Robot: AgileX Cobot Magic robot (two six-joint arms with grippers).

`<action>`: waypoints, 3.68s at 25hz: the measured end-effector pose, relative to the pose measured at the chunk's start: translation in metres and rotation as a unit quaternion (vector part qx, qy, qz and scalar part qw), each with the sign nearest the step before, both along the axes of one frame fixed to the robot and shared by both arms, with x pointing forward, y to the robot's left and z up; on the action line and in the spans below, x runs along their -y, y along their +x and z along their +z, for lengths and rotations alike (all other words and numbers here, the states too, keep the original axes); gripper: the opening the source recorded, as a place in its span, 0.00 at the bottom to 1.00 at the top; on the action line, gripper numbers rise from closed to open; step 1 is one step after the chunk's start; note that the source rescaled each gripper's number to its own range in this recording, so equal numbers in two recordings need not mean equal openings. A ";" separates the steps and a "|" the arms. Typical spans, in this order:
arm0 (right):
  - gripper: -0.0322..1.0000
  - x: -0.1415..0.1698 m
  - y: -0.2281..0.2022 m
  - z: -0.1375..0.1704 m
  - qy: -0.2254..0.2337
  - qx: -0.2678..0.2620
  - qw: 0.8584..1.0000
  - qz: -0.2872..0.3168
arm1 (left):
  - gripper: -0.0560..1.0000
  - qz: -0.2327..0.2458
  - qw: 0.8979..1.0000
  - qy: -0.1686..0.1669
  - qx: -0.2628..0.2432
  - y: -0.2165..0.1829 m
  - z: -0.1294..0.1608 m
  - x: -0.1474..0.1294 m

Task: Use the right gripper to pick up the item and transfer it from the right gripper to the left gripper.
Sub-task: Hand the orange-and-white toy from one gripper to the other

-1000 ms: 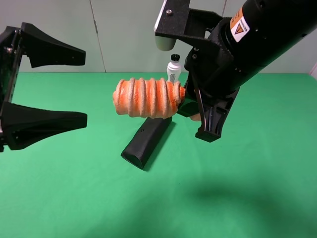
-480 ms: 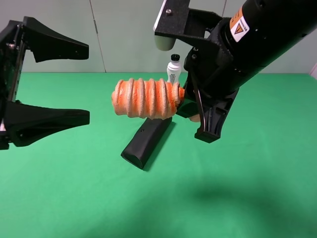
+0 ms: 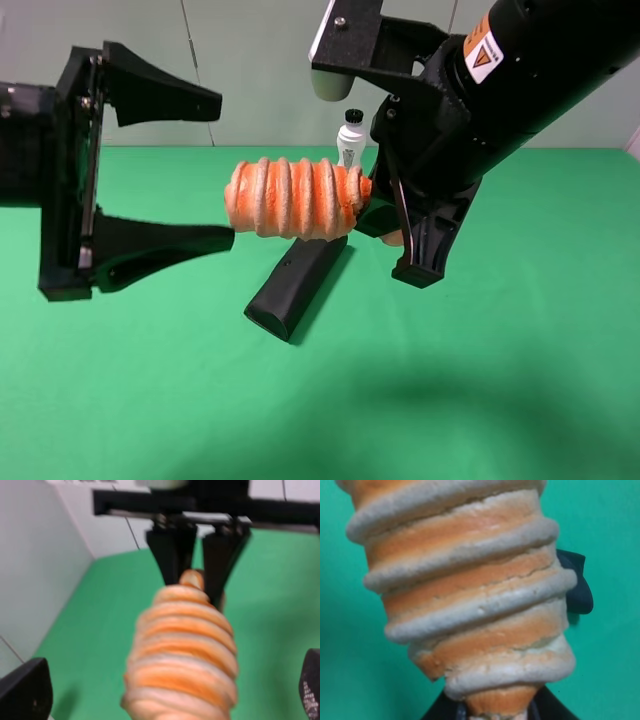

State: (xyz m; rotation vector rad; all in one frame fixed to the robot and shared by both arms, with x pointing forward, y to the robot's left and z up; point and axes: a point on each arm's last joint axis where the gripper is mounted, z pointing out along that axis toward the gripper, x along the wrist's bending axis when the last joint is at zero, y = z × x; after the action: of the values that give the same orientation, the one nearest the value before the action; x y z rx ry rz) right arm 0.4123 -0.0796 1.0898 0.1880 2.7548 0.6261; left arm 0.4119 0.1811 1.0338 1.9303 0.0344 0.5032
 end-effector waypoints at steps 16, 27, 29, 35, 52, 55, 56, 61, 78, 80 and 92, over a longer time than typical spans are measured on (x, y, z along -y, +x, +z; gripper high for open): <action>0.03 0.000 -0.001 0.000 0.003 -0.004 1.000 -0.001 | 0.98 -0.049 0.997 0.007 -0.051 0.018 -0.023 0.022; 0.03 0.000 -0.001 0.000 0.002 -0.004 1.000 -0.001 | 0.97 -0.048 0.996 0.014 -0.071 0.029 -0.033 0.026; 0.03 0.000 0.000 0.000 0.003 -0.003 1.000 -0.001 | 0.97 -0.048 0.996 0.014 -0.073 0.029 -0.034 0.026; 0.03 0.000 0.000 0.000 0.003 -0.003 1.000 -0.001 | 0.97 -0.041 0.997 0.000 -0.058 0.033 -0.029 0.027; 0.03 -0.001 0.000 0.001 0.004 -0.003 1.000 -0.001 | 0.97 -0.046 0.997 0.021 -0.061 0.034 -0.044 0.044; 0.03 -0.001 0.000 0.001 0.004 -0.003 1.000 -0.001 | 0.97 -0.055 0.996 0.022 -0.069 0.037 -0.051 0.047; 0.03 -0.001 0.000 0.001 0.004 -0.003 1.000 -0.001 | 0.96 -0.057 0.996 0.021 -0.069 0.038 -0.051 0.048; 0.03 -0.001 0.000 0.001 0.004 -0.003 1.000 -0.001 | 0.87 -0.059 0.996 0.014 -0.064 0.040 -0.048 0.049; 0.03 0.000 0.000 0.000 0.003 -0.003 1.000 -0.001 | 0.25 -0.087 0.995 0.009 -0.036 0.038 -0.044 0.051; 0.03 0.000 0.000 0.000 0.003 -0.003 1.000 -0.001 | 0.23 -0.087 0.995 0.009 -0.036 0.038 -0.044 0.051; 0.03 -0.001 0.000 0.001 0.003 -0.003 1.000 -0.001 | 0.17 -0.087 0.996 0.010 -0.035 0.038 -0.045 0.051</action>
State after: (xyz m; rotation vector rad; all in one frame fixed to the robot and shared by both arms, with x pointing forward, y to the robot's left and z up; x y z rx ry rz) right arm 0.4119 -0.0791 1.0904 0.1936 2.7586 0.6359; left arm 0.4501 0.1303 0.9892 1.9498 -0.0922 0.3207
